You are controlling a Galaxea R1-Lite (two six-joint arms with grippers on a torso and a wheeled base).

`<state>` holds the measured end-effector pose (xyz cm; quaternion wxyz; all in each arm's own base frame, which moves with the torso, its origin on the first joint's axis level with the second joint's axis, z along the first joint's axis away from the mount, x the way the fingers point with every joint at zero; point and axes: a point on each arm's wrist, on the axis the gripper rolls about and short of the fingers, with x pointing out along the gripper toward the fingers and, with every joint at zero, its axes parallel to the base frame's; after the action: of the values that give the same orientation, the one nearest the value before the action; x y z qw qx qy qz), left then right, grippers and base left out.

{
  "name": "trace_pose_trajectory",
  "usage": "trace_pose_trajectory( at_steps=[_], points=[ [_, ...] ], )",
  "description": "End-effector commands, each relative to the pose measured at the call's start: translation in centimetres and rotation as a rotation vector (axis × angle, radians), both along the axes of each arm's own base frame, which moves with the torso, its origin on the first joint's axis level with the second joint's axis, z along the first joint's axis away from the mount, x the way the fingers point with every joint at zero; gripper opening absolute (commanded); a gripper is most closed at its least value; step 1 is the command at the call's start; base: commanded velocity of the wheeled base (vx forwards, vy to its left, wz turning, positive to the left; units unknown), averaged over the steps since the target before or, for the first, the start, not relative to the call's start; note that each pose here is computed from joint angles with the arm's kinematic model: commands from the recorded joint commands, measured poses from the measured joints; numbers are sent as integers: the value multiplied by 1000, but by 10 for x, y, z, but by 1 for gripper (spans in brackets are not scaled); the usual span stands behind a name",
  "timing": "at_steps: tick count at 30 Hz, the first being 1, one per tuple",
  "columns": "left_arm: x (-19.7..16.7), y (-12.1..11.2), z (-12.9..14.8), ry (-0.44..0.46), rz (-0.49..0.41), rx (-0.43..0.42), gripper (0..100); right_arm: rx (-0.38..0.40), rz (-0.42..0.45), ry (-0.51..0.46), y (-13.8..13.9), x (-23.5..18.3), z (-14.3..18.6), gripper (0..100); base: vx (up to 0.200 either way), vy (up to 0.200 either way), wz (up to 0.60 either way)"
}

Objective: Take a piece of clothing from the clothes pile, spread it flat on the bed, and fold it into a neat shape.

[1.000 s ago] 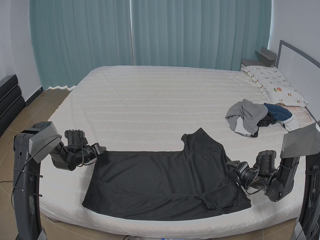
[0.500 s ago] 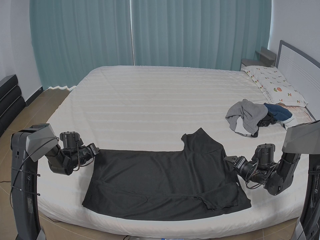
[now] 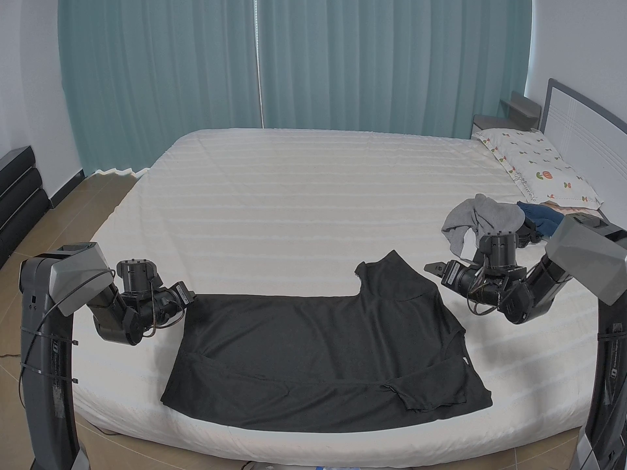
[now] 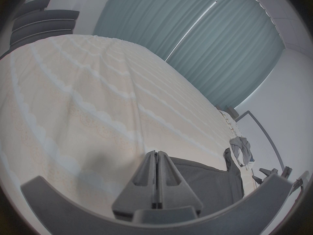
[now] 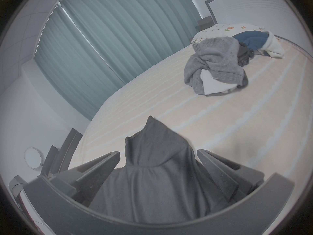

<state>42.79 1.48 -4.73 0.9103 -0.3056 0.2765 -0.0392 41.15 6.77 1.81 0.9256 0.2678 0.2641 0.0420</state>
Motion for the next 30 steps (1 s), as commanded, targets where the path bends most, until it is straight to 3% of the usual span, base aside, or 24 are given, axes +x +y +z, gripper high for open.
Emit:
trace_pose_trajectory(
  at_steps=[1, 11, 22, 30],
  points=[
    [-1, 0, 1, 6, 14, -22, 0, -57, 15, 73, -1, 47, -47, 100, 0, 0, 0],
    [-1, 0, 0, 9, 14, -22, 0, -50, 9, 44, -2, 78, -72, 100, 0, 0, 0],
    [-1, 0, 0, 9, 14, -22, 0, -42, 7, -1, -1, 91, -69, 100, 0, 0, 0],
    [0, 1, 0, 8, 14, -22, 0, -46, 14, 28, 2, 91, -70, 100, 0, 0, 0]
  ],
)
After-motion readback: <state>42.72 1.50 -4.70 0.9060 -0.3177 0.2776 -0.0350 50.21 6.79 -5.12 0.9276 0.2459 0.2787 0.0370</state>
